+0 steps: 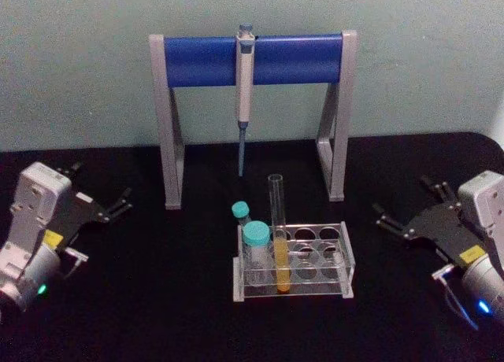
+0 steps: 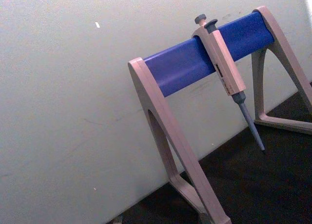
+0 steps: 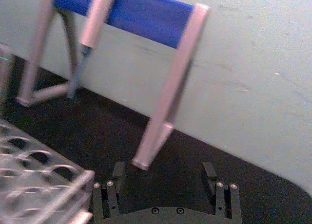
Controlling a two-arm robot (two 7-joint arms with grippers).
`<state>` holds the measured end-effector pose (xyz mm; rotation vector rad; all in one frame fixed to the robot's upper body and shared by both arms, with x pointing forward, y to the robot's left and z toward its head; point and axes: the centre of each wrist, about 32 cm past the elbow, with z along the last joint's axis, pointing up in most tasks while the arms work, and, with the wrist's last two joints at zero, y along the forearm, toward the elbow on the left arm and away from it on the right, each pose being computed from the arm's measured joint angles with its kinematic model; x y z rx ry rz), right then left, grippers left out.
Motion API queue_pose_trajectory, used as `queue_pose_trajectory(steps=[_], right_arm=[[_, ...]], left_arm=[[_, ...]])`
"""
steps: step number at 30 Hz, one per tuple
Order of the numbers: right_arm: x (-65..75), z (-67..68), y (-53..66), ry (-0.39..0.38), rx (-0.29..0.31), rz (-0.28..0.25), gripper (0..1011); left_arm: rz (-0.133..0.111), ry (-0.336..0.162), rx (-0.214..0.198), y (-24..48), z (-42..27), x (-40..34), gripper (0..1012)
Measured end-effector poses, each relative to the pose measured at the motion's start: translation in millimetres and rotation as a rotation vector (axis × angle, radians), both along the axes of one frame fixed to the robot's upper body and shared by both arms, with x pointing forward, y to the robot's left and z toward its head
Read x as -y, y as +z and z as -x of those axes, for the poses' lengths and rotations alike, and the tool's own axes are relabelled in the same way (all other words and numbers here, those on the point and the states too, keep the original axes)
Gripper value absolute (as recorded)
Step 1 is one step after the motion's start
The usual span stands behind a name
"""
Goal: Pick up the test tube from the test tube rack, shake it, then place it back into the test tube rack.
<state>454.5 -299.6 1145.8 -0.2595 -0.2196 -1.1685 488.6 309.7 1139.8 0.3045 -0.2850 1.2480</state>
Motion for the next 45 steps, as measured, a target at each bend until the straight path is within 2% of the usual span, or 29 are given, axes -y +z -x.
queue_pose_trajectory(steps=[4, 6, 9, 19, 28, 45], right_arm=[[-5.4, 10.0, 1.1, 0.035, -0.01, -0.036, 1000], [-10.9, 18.7, 1.9, 0.073, -0.02, -0.079, 1000], [-16.6, 25.1, 1.8, 0.109, -0.034, -0.123, 1000], [-35.0, 30.5, 2.9, 0.235, -0.076, -0.225, 1000], [-52.7, 19.9, 6.2, 0.349, -0.115, -0.293, 1000], [-73.6, -17.5, 10.8, 0.399, -0.179, -0.315, 1000]], left_arm=[[0.0, 0.0, 0.0, 0.0, 0.0, 0.0, 1001], [0.0, 0.0, 0.0, 0.0, 0.0, 0.0, 1001], [0.0, 0.0, 0.0, 0.0, 0.0, 0.0, 1001], [0.0, 0.0, 0.0, 0.0, 0.0, 0.0, 1001], [0.0, 0.0, 0.0, 0.0, 0.0, 0.0, 1001], [0.0, 0.0, 0.0, 0.0, 0.0, 0.0, 1001]])
